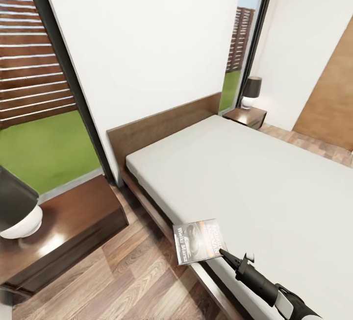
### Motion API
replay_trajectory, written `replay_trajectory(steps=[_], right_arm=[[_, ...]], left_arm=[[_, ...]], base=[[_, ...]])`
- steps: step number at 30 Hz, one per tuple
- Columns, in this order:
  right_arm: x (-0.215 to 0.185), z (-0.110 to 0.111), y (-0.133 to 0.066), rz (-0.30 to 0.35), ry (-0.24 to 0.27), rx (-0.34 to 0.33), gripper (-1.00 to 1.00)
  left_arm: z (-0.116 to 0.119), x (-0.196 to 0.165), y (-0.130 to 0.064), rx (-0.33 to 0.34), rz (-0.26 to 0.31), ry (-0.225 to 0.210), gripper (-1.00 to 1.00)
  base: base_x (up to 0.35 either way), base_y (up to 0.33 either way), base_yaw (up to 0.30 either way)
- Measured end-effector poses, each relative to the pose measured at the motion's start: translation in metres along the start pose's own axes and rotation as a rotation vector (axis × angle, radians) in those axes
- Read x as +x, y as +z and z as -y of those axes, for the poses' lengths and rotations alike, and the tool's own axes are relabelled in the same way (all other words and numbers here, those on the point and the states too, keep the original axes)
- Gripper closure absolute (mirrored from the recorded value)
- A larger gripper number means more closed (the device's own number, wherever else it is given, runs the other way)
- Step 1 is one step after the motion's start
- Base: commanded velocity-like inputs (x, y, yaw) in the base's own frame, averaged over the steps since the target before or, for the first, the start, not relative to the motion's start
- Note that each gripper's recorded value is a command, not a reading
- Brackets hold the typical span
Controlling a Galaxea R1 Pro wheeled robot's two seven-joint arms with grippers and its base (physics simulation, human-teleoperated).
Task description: In the bedroom, move the book from the bed onto either nightstand, and place the two sandals side by side next to the bed.
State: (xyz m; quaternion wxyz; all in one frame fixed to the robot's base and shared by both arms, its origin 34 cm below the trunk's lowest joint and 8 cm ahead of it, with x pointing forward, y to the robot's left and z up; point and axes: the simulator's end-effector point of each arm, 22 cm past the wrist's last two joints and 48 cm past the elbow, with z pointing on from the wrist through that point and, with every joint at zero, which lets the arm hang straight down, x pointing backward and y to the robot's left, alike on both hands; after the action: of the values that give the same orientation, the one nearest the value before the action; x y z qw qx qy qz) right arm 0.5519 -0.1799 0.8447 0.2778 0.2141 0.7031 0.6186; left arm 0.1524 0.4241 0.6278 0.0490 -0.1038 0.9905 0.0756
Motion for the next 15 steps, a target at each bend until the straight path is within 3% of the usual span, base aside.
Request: replay_trajectory(steps=[15], right_arm=[[0.0036,0.0076,-0.0008,-0.003,0.014,0.011,1.00]], left_arm=[[0.0040,0.0040,0.0010,0.004,-0.013,0.004,-1.00]], base=[[0.000,0.000,0.199]])
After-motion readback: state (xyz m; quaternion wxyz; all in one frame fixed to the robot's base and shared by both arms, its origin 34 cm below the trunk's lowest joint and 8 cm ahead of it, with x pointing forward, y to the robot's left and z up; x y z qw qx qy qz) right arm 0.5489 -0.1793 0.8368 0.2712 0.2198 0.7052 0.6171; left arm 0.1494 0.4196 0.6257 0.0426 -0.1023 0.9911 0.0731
